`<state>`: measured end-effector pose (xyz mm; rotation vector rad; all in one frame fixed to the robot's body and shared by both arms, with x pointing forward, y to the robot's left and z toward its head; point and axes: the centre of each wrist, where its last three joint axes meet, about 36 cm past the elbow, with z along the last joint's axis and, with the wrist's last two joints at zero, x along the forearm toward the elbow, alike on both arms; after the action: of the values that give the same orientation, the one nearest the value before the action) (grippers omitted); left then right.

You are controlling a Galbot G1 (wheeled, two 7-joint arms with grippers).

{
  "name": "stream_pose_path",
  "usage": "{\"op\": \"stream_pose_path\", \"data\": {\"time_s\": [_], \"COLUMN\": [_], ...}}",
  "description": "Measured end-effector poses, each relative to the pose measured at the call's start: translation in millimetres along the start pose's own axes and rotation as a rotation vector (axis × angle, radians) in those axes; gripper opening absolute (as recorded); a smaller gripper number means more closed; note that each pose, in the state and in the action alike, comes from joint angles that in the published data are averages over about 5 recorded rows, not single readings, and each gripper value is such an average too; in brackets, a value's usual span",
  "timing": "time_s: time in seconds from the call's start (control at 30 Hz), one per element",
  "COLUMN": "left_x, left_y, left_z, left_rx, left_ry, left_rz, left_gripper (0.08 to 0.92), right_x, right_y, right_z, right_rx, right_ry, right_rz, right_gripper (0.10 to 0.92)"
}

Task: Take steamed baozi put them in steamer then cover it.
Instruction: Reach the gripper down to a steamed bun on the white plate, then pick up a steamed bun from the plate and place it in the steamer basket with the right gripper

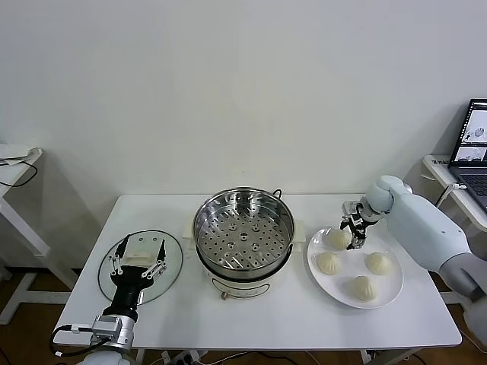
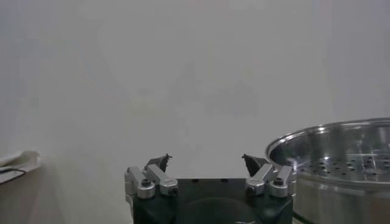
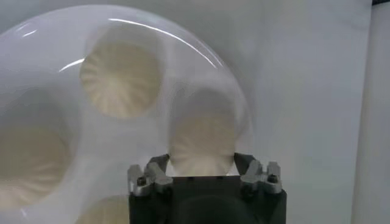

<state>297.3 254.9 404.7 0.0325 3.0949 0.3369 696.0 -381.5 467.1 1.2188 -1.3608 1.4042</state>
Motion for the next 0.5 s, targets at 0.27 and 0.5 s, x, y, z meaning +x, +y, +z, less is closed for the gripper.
{"op": "stream_pose_path", "data": {"time_s": [0.27,0.5], "left_x": [0.4,0.8], "left_y": [-0.1,-0.3], "left_z": [0.6,-0.2], "left_rx": [-0.002,-0.003], "left_ry": [0.001,-0.001], "left_rz": [0.000,0.002], "left_gripper": [0.823,0.823], "right_x": [8.5,39.5], "right_y": [-1.8,-4.0], "right_z": [2.1,5.4], "right_rx": [0.023,0.093], "right_ry": [-0.004,-0.024], "right_rz": [0.002,0.014], "right_gripper": [0.619,0.619]}}
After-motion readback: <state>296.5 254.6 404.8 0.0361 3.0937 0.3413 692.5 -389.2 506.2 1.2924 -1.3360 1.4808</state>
